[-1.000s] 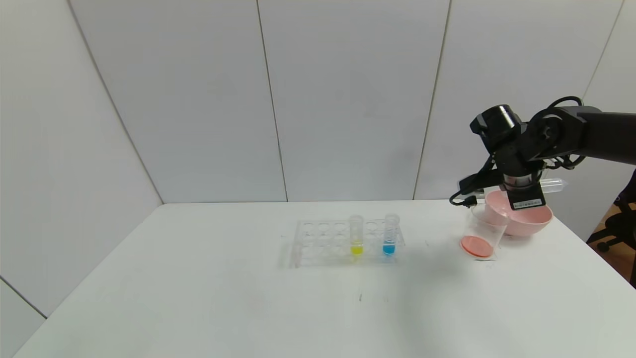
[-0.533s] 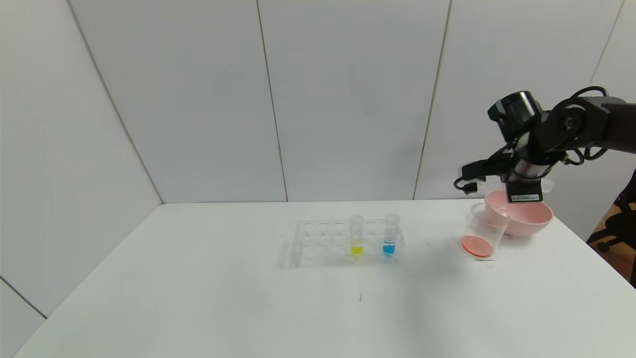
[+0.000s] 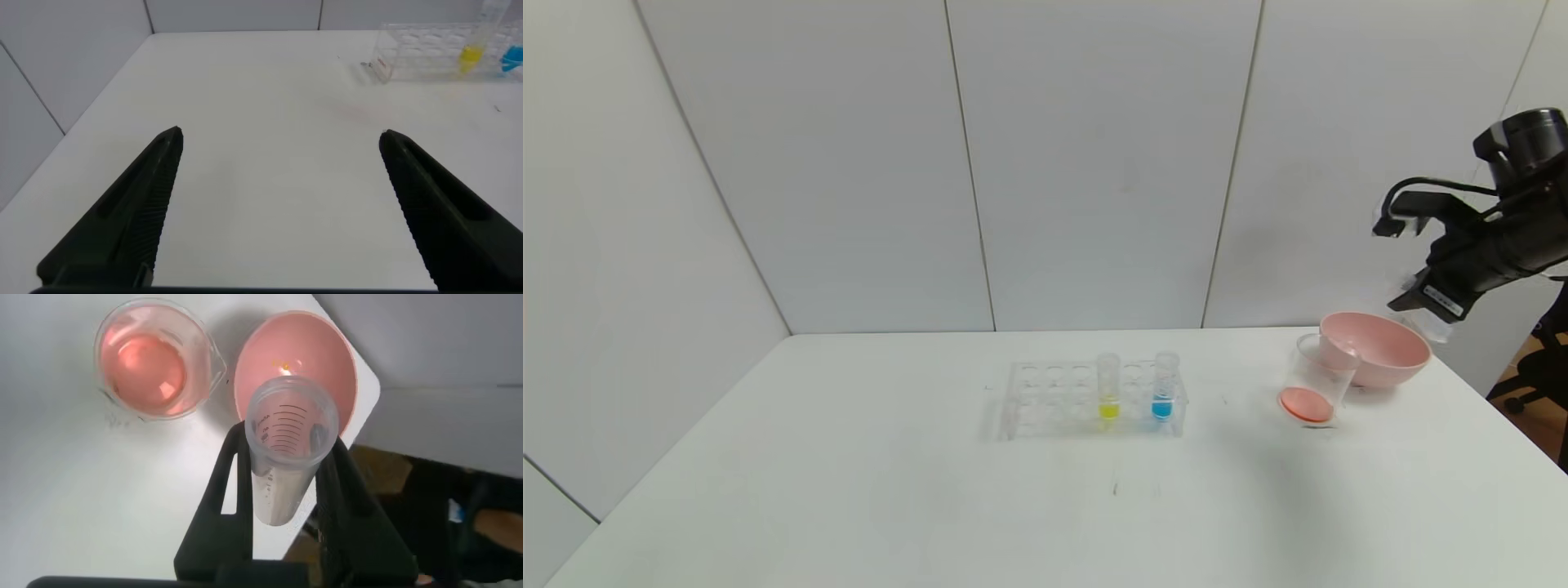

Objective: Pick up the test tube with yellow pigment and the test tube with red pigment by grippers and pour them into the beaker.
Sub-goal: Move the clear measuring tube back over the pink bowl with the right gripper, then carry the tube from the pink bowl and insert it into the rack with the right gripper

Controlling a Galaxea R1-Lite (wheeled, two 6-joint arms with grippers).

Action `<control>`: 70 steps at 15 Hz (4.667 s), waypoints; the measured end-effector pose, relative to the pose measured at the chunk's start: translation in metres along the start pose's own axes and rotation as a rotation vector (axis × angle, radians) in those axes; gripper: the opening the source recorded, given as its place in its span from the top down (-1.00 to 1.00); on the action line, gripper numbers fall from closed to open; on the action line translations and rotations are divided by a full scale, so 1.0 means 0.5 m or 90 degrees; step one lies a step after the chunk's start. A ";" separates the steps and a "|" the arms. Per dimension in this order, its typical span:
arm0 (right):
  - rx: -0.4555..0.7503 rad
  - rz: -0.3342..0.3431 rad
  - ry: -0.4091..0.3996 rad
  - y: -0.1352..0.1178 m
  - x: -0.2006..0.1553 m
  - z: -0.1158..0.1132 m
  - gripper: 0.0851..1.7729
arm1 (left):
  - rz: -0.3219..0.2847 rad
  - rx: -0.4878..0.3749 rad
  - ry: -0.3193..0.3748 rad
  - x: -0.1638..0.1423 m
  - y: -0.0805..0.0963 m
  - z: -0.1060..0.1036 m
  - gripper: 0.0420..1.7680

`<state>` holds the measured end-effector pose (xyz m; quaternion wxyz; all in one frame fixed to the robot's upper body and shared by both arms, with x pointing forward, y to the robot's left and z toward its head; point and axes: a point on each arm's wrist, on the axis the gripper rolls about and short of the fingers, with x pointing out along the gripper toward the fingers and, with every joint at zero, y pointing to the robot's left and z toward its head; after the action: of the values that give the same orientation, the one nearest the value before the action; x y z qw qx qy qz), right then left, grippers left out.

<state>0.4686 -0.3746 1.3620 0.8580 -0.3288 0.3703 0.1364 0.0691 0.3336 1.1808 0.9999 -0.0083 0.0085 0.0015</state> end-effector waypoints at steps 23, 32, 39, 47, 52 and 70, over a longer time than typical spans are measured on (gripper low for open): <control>0.460 -0.095 -0.380 -0.037 0.192 -0.227 0.50 | 0.000 0.000 0.000 0.000 0.000 0.000 -0.94; 0.462 -0.085 -0.366 -0.032 0.232 -0.238 0.25 | 0.000 0.000 0.000 0.000 0.000 0.000 -0.94; 0.458 -0.090 -0.376 -0.034 0.230 -0.238 -0.45 | 0.000 0.000 0.000 0.000 0.000 0.000 -0.94; 0.437 -0.078 -0.409 -0.009 0.165 -0.194 -0.75 | 0.000 0.000 0.000 0.000 0.000 0.000 -0.94; 0.421 -0.070 -0.398 0.106 0.068 -0.133 -0.83 | 0.000 0.000 0.000 0.000 0.000 0.000 -0.94; 0.423 -0.056 -0.378 0.626 -0.101 0.044 -0.91 | 0.000 0.000 0.000 0.000 0.000 0.000 -0.94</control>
<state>0.2963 -0.1258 1.2650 0.9911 0.0026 0.1176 0.0616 0.0691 0.3336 1.1808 0.9999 -0.0083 0.0085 0.0015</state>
